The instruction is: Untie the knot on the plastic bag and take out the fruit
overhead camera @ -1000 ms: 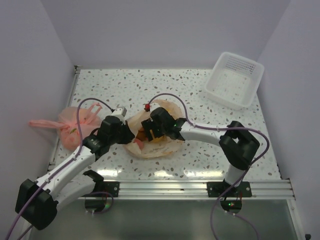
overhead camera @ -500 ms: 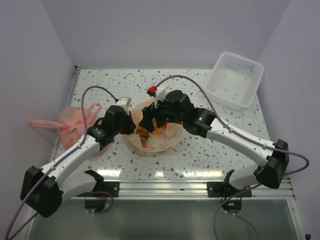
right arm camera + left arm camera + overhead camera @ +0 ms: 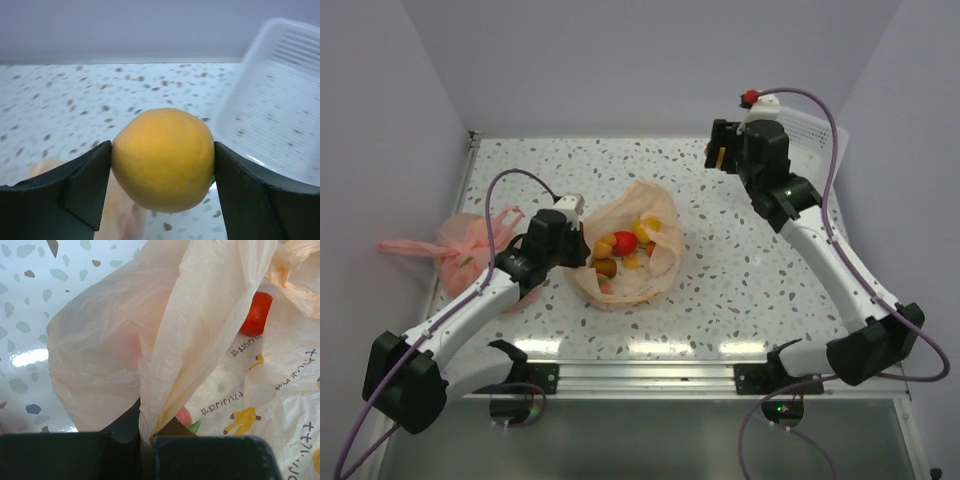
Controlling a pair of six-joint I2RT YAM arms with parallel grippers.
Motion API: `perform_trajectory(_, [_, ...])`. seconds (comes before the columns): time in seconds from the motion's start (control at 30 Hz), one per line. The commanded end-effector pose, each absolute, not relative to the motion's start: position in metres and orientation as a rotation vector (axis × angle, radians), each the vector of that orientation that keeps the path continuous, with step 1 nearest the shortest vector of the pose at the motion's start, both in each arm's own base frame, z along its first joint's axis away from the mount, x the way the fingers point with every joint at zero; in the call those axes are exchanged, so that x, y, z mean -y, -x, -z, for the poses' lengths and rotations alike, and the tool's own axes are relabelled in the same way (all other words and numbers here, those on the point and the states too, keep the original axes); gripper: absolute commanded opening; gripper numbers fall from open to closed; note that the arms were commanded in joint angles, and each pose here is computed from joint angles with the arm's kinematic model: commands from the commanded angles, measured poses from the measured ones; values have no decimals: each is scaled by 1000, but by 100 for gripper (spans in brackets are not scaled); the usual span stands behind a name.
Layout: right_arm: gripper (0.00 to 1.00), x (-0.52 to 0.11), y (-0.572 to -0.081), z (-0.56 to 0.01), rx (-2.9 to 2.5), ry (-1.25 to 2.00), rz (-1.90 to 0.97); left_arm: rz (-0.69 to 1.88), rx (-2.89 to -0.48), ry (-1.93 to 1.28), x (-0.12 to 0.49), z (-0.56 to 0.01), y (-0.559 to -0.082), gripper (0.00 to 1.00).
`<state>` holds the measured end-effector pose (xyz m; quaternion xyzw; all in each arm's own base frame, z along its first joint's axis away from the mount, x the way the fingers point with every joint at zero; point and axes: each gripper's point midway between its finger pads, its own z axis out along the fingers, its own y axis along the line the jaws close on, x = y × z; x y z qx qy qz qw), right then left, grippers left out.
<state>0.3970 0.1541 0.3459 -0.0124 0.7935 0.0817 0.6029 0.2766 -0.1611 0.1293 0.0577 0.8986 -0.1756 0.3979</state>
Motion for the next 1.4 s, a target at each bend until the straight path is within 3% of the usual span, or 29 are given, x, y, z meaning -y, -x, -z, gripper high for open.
perform_trajectory(0.0, [0,-58,-436,-329,-1851,-282,87,479,-2152,-182,166,-155,-289,0])
perform_trajectory(0.17, [0,10,-489,-286,-1895,-512,132,503,-2150,-186,165,-157,-288,0])
perform_trajectory(0.3, [9,40,-526,-243,-1953,-615,148,513,-2147,-167,160,-156,-291,0])
perform_trajectory(0.4, [43,46,-544,-218,-1998,-651,160,526,-2153,-158,156,-154,-293,0])
perform_trajectory(0.43, [72,47,-547,-213,-2008,-660,164,539,-2153,-159,157,-155,-293,0])
perform_trajectory(0.53, [99,45,-553,-211,-2022,-660,154,549,-2151,-152,156,-155,-294,0])
perform_trajectory(0.87, [99,-3,-517,-272,-2007,-436,-24,560,-2153,-153,156,-153,-294,0])
perform_trajectory(1.17, [99,-184,-410,-329,-1972,195,-305,546,-2153,-152,153,-152,-293,0])
perform_trajectory(1.37, [98,-299,-318,-313,-1964,546,-520,537,-2162,-149,151,-148,-291,0])
